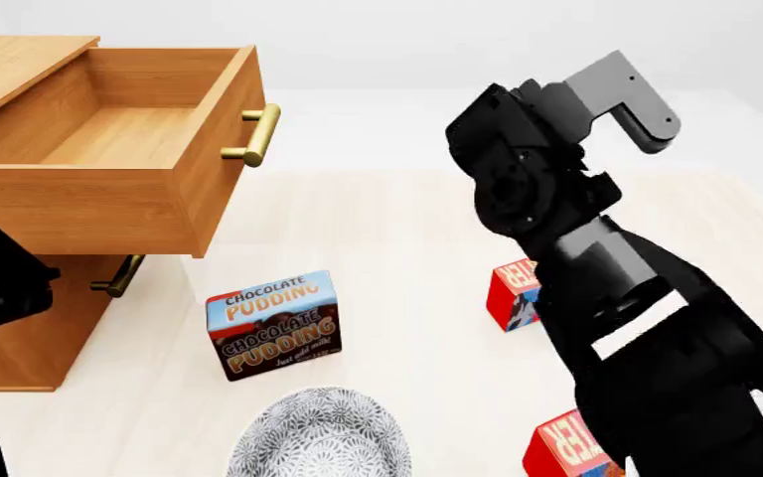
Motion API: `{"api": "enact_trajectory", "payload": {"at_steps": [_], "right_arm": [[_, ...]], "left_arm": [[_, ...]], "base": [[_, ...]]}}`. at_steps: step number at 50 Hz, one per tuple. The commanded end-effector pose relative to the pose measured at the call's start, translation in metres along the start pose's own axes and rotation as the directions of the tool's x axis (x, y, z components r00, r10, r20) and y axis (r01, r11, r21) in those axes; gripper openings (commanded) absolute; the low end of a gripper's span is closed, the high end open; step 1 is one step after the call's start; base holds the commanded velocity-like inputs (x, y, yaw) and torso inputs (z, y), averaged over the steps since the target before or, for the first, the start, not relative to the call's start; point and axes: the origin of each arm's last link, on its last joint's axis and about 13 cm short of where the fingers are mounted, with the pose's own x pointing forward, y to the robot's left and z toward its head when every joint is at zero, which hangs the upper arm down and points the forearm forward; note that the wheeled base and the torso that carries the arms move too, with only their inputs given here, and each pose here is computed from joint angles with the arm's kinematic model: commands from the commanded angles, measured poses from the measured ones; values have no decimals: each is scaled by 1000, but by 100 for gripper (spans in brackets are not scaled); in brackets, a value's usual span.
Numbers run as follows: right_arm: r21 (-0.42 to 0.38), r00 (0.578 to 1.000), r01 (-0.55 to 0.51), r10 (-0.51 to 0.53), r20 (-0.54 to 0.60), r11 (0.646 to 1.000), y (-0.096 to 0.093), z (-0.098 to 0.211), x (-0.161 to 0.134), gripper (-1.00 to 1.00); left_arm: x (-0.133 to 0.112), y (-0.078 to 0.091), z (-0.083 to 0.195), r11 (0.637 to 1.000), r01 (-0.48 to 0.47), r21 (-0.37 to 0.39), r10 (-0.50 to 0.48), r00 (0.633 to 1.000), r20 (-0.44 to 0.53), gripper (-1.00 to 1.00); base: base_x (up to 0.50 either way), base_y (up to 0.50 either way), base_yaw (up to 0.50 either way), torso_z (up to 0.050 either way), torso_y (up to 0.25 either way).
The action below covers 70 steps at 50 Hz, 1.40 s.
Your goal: Put the butter at the front in the top drawer of the cabinet and close it.
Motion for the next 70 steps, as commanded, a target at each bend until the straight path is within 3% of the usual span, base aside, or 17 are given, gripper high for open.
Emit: {"api": "enact_trajectory", "payload": {"at_steps": [1, 9, 28, 48, 70], "right_arm": [[84, 963, 215, -226, 145, 973, -9, 1, 29, 100], [29, 957, 242, -244, 156, 970, -18, -17, 37, 100], [-18, 951, 254, -247, 185, 967, -23, -29, 39, 100], [-151, 971, 216, -196, 139, 965, -34, -52, 40, 100], [-192, 988, 141, -124, 97, 971, -33, -55, 35, 100]], "left_arm": [[0, 2, -1, 1000, -13, 29, 13, 1000, -3, 100], [-2, 4, -1, 999, -18, 38, 18, 1000, 2, 100], [-4, 6, -1, 999, -11, 39, 11, 1000, 1, 100], [-5, 7, 0, 999, -20, 46, 20, 1000, -2, 100], [-4, 6, 3, 998, -15, 59, 14, 1000, 16, 100]], "base": [[0, 0, 0, 0, 0], [0, 0, 0, 0, 0], [0, 0, 0, 0, 0], [0, 0, 0, 0, 0], [0, 0, 0, 0, 0]]}}
